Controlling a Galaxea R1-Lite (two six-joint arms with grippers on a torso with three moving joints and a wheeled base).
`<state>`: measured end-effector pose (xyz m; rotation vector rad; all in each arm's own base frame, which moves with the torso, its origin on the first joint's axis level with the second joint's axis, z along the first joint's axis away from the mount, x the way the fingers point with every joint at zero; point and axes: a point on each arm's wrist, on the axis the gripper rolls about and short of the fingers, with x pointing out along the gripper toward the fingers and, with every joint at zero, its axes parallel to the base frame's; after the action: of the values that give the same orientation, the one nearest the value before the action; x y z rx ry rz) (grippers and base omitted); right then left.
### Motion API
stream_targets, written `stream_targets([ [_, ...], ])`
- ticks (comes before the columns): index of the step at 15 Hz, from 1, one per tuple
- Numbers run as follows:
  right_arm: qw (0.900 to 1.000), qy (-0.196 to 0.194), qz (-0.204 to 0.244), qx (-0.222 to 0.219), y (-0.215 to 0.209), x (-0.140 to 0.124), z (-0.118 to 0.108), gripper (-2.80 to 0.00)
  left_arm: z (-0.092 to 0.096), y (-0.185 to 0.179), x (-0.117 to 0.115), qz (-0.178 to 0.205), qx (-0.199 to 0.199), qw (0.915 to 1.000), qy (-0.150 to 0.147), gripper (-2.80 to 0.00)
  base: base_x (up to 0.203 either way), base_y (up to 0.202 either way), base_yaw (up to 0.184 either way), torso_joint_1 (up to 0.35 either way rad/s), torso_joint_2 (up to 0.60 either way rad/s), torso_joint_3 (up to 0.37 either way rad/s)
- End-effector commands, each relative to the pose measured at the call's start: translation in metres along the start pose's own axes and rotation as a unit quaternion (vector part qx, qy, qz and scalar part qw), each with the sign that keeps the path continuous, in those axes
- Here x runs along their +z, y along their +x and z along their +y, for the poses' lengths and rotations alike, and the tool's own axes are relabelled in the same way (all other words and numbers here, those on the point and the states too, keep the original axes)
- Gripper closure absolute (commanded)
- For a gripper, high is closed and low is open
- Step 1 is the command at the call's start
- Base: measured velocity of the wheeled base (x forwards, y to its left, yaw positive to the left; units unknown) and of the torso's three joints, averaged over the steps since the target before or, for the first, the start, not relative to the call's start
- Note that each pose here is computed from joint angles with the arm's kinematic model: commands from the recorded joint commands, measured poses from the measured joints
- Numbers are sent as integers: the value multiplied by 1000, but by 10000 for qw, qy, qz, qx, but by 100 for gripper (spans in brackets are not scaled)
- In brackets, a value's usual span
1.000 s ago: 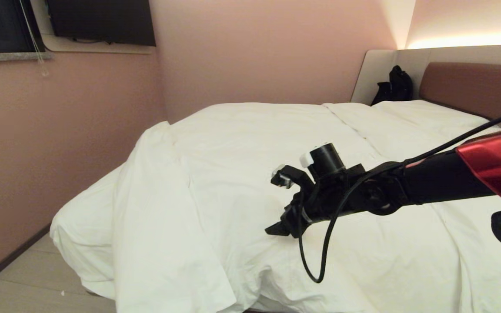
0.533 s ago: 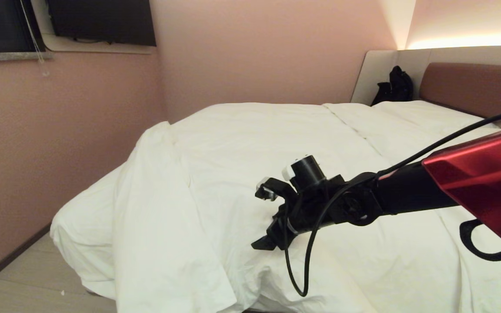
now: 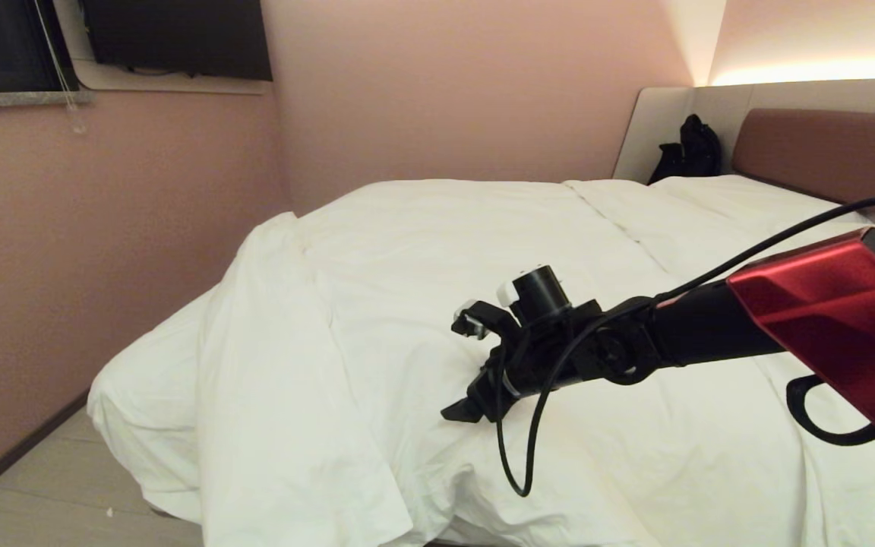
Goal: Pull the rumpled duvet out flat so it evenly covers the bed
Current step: Flatten the corners of the folded blanket
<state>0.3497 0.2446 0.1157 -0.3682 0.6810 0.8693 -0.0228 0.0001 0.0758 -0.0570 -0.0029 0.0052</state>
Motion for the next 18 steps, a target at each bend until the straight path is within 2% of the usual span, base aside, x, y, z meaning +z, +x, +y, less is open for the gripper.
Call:
stream_targets([
  [1,9997,150,165,-65,20,-10,-14,-280,0,0,0,-2,4,10000,1,0,0,0,0,0,0,0],
  [4,9994,236,172,-165,24,-11,-21,-280,0,0,0,-2,4,10000,1,0,0,0,0,0,0,0],
  [7,9940,335,491,-913,53,-22,-35,-280,0,0,0,-2,4,10000,1,0,0,0,0,0,0,0],
  [13,9939,331,555,-896,57,-24,-32,-280,0,0,0,-2,4,10000,1,0,0,0,0,0,0,0],
  [18,9927,505,615,-903,64,-29,-32,-280,0,0,0,-2,4,10000,1,0,0,0,0,0,0,0],
])
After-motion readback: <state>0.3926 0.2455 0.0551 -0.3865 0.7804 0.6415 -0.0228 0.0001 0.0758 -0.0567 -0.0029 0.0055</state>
